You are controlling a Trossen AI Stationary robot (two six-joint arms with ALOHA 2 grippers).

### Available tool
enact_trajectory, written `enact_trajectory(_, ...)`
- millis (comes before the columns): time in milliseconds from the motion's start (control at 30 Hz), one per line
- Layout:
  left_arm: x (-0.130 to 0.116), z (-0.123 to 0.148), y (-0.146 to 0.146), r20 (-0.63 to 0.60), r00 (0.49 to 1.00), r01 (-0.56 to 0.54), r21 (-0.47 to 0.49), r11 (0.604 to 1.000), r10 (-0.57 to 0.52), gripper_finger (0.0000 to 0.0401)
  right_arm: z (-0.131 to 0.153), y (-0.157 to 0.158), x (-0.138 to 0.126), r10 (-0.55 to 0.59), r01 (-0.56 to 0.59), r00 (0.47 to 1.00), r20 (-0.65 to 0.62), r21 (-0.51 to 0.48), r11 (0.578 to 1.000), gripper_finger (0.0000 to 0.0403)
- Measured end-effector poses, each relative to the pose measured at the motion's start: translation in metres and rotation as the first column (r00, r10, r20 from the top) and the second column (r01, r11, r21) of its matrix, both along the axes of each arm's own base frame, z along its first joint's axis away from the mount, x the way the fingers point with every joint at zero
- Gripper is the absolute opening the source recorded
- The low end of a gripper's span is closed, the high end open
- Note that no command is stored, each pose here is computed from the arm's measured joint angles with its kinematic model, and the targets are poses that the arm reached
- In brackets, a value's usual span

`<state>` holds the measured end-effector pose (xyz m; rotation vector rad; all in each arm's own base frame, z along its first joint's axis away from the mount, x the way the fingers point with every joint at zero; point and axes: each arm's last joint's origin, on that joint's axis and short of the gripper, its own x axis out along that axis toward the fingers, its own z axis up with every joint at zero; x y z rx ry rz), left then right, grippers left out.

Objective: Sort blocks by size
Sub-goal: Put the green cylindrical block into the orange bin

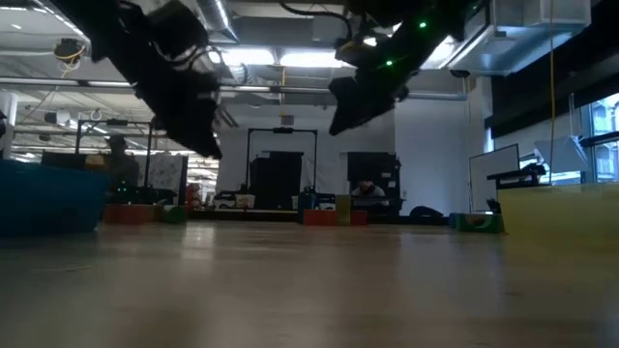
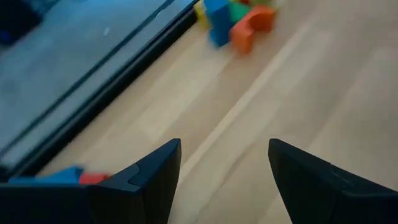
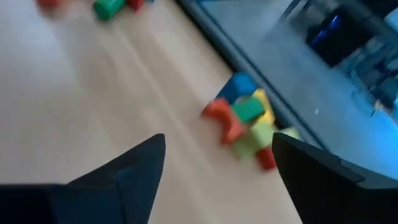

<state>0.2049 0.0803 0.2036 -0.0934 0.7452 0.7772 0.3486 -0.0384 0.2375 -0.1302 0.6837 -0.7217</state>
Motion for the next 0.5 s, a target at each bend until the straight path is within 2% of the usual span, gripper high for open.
enact_trajectory(167, -0.008, -0.008, 0.011, -0.046, 0.988, -0.153, -0.099, 0.983, 0.149, 0.0233, 0.013, -0.026, 0.007, 0.038, -0.031, 0.996, 0.078, -0.088, 0.996, 0.0303)
enact_trajectory(300, -0.016, -0.011, 0.012, -0.060, 0.954, -0.299, -0.193, 0.935, 0.293, 0.0233, 0.022, -0.037, 0.011, 0.064, -0.047, 0.981, 0.185, -0.094, 0.994, 0.0303)
enact_trajectory(400, -0.020, -0.013, 0.012, -0.059, 0.924, -0.382, -0.215, 0.899, 0.379, 0.0233, 0.025, -0.037, 0.012, 0.081, -0.062, 0.972, 0.220, -0.095, 0.994, 0.0303)
enact_trajectory(500, -0.020, -0.013, 0.015, -0.038, 0.902, -0.427, -0.211, 0.879, 0.429, 0.0233, 0.026, -0.036, 0.013, 0.092, -0.072, 0.969, 0.228, -0.093, 0.993, 0.0303)
